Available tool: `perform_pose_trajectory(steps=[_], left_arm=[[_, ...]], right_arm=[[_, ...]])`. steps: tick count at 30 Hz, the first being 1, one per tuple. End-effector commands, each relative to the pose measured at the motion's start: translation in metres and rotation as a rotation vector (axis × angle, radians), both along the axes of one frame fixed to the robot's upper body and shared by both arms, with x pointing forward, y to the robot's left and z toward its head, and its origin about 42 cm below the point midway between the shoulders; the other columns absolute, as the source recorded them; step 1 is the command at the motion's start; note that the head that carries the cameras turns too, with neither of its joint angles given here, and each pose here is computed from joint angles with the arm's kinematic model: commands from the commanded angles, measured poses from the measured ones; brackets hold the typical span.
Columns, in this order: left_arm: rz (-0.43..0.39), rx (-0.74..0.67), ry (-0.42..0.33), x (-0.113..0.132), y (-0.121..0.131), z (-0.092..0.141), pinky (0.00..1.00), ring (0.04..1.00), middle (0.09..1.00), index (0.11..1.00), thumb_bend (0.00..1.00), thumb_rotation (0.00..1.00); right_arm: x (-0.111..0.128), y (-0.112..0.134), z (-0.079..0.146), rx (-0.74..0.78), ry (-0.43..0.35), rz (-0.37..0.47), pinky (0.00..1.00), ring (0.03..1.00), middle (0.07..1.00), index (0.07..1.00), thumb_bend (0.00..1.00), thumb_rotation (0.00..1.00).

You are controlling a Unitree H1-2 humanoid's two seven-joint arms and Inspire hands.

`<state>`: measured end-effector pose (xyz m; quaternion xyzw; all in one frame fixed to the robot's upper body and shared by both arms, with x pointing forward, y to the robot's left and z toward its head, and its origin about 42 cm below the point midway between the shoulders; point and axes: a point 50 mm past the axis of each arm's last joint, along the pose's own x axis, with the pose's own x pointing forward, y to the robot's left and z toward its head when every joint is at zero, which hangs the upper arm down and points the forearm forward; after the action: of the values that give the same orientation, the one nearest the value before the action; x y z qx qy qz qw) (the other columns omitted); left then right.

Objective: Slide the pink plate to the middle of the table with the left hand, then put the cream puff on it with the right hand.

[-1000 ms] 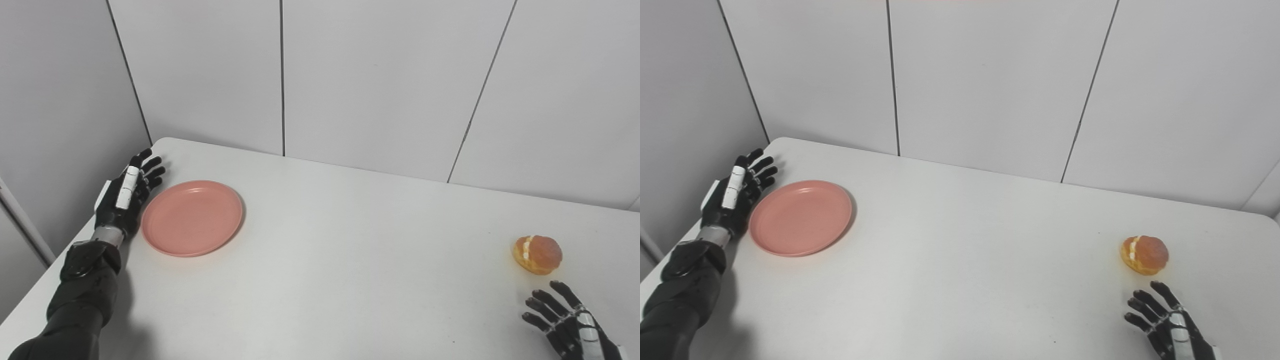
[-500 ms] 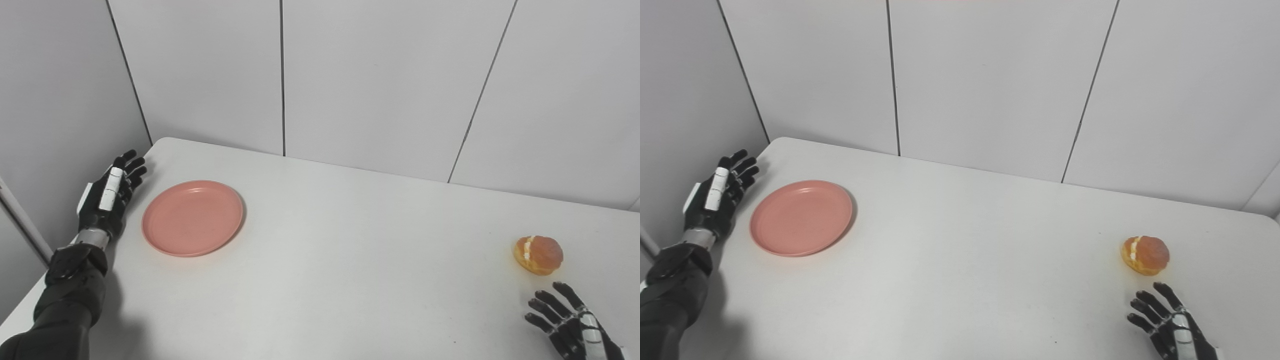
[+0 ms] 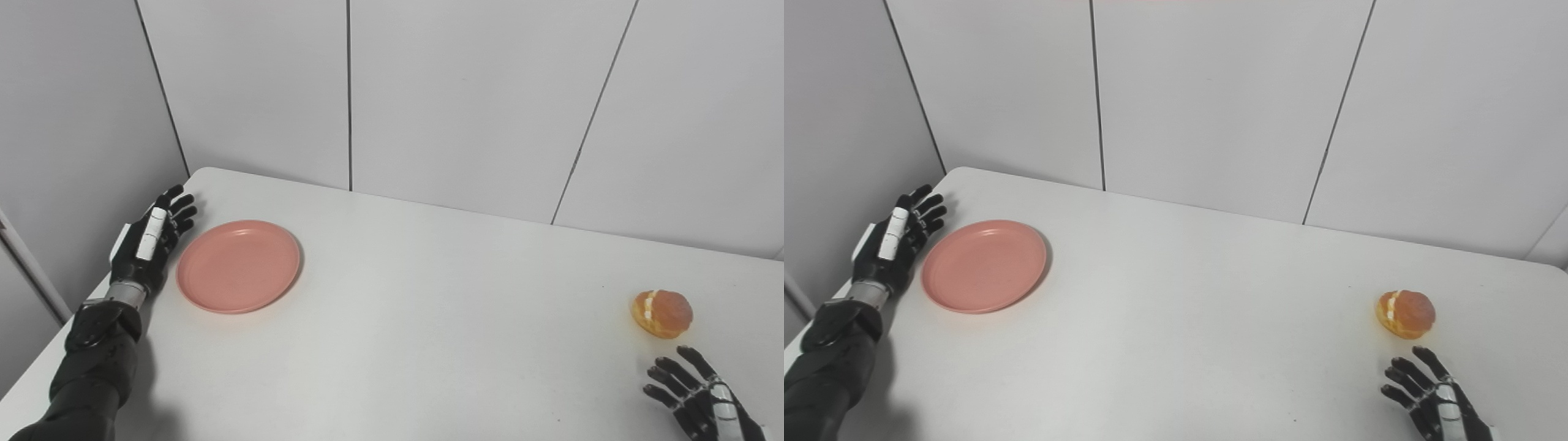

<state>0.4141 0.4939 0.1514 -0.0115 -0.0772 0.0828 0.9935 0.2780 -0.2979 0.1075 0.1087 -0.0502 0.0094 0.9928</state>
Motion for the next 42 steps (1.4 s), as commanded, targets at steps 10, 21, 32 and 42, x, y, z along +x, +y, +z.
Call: perform_pose_trajectory(steps=[10, 21, 32, 42], left_arm=[[-0.12, 0.009, 0.023, 0.0, -0.03, -0.009, 0.94, 0.925, 0.935, 0.926, 0.88, 0.86], [-0.192, 0.022, 0.018, -0.008, -0.053, -0.006, 0.9, 0.906, 0.915, 0.895, 0.83, 0.86], [-0.27, 0.023, 0.022, -0.005, -0.087, -0.003, 0.9, 0.914, 0.912, 0.906, 0.85, 0.86], [-0.299, -0.007, 0.031, 0.004, -0.112, -0.007, 0.92, 0.922, 0.915, 0.908, 0.85, 0.83]], right_arm=[[-0.005, 0.002, -0.007, 0.007, 0.063, 0.005, 0.71, 0.752, 0.737, 0.802, 0.74, 0.74], [-0.004, 0.005, -0.007, 0.01, 0.068, 0.009, 0.72, 0.755, 0.743, 0.809, 0.72, 0.75], [-0.003, 0.008, -0.007, 0.009, 0.07, 0.009, 0.71, 0.75, 0.737, 0.801, 0.75, 0.74], [-0.003, 0.013, -0.005, -0.005, 0.068, 0.008, 0.69, 0.735, 0.733, 0.802, 0.76, 0.74]])
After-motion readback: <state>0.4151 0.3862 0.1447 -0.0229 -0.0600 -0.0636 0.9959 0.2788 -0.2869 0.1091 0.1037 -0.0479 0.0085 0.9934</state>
